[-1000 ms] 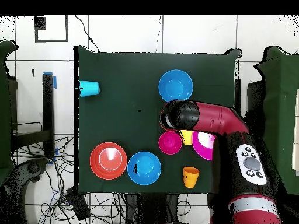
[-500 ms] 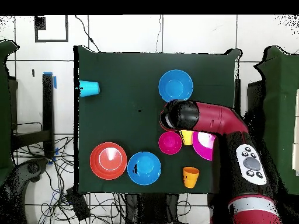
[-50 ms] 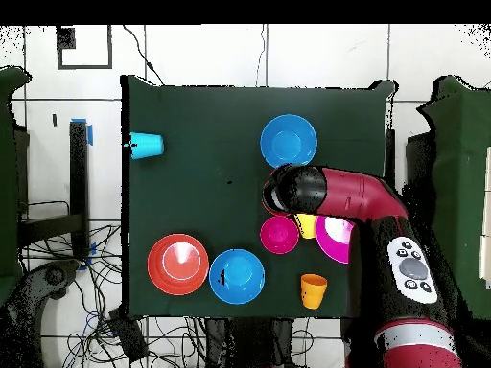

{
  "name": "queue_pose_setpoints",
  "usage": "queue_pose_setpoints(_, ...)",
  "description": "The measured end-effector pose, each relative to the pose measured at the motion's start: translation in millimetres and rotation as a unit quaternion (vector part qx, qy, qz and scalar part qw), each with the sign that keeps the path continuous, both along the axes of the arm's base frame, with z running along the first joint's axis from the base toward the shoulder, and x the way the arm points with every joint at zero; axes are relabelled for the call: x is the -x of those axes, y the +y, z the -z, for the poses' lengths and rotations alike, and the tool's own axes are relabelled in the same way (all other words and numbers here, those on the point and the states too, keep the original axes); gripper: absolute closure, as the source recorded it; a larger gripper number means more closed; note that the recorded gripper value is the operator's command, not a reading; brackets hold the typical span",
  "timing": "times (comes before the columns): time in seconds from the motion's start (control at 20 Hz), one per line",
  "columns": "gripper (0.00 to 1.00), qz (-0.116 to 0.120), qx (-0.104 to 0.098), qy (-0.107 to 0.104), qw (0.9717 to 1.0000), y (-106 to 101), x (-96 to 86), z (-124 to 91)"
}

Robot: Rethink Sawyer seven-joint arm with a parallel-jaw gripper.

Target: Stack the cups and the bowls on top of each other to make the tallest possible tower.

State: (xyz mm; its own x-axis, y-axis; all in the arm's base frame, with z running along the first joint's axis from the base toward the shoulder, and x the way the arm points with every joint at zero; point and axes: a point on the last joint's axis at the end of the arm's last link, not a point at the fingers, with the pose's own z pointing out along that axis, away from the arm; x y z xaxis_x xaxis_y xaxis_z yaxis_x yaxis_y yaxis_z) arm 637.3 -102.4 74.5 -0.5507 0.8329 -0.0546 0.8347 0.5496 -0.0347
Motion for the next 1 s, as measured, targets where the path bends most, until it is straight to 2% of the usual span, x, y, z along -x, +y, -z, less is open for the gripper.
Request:
queue_pose_setpoints(0.5, 0.00, -0.002, -0.002, -0.009, 1.0000, 2, -4.7, -4)
queue_pose_setpoints(0.75, 0.00, -0.005, -0.013, -0.040, 0.9991, 6, -18.7, -1)
queue_pose_setpoints(0.8, 0.00, -0.008, -0.016, -0.060, 0.9980, 10, -27.5, 3)
queue_pose_setpoints(1.0, 0.00, -0.012, -0.020, -0.078, 0.9967, 16, -37.8, 10)
